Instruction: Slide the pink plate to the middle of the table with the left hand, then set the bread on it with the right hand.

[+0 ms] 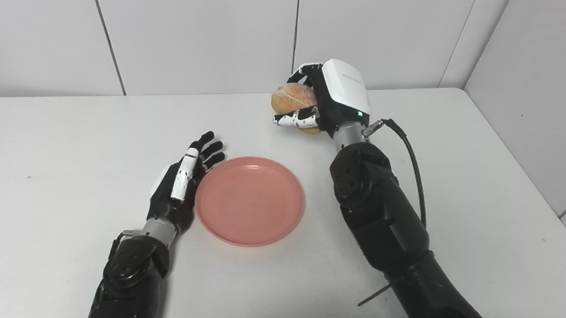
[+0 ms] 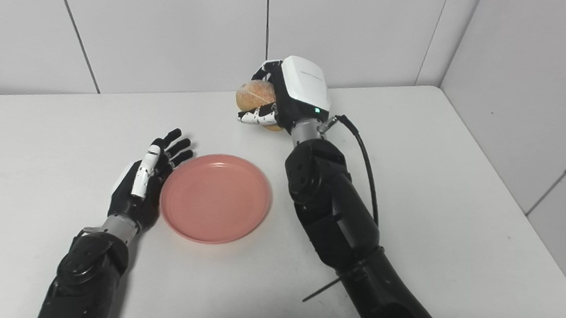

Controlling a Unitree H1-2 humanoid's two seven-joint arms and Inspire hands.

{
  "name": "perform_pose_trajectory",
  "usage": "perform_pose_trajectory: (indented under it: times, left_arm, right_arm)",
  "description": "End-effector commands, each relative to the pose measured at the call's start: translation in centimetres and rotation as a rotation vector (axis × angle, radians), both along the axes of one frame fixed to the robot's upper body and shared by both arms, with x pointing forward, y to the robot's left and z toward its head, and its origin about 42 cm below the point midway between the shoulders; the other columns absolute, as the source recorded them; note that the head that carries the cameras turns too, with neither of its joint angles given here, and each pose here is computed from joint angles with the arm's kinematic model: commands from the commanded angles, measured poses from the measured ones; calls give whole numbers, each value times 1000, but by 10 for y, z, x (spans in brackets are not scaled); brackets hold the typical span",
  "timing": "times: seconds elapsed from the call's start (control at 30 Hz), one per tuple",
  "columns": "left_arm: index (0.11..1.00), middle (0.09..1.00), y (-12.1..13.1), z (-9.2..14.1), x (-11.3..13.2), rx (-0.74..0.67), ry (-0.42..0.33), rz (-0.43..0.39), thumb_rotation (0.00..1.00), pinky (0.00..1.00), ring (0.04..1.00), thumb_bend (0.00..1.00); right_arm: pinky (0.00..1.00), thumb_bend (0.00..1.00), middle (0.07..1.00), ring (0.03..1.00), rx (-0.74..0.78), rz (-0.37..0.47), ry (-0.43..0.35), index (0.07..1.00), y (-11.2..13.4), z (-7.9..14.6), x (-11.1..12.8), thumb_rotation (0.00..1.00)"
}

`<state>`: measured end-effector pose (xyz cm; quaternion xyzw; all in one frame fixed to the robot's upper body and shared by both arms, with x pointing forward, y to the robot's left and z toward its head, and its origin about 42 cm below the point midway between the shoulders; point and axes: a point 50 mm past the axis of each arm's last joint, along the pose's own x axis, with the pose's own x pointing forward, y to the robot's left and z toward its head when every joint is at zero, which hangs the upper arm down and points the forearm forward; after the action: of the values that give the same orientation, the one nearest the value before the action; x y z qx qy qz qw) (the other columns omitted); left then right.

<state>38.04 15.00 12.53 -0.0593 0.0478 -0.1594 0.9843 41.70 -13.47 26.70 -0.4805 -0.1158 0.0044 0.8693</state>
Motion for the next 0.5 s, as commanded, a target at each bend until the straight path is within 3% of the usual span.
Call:
perform_pose_trajectory:
  times: [0.0, 0.13, 0.43, 0.47]
  left_arm:
    - [897, 903, -11, -6, 0, 13, 43, 4, 1000, 876, 893, 371]
    - [892, 898, -17, -6, 1, 19, 38, 25, 1000, 871, 887, 369]
    - [907, 919, -28, -2, 0, 11, 39, 81, 1000, 892, 904, 337]
    - [907, 917, -29, -1, 0, 10, 37, 85, 1000, 891, 905, 336]
  right_arm:
    - [281, 494, 444, 371, -11, 40, -72, 489, 13, 22, -3, 143]
    - [301, 493, 477, 398, -34, 99, -40, 490, 28, 13, -7, 145]
    - [245, 495, 393, 320, -71, 178, 20, 483, 48, -16, -15, 142]
    - [259, 495, 425, 349, -79, 183, 22, 487, 49, -18, -17, 141]
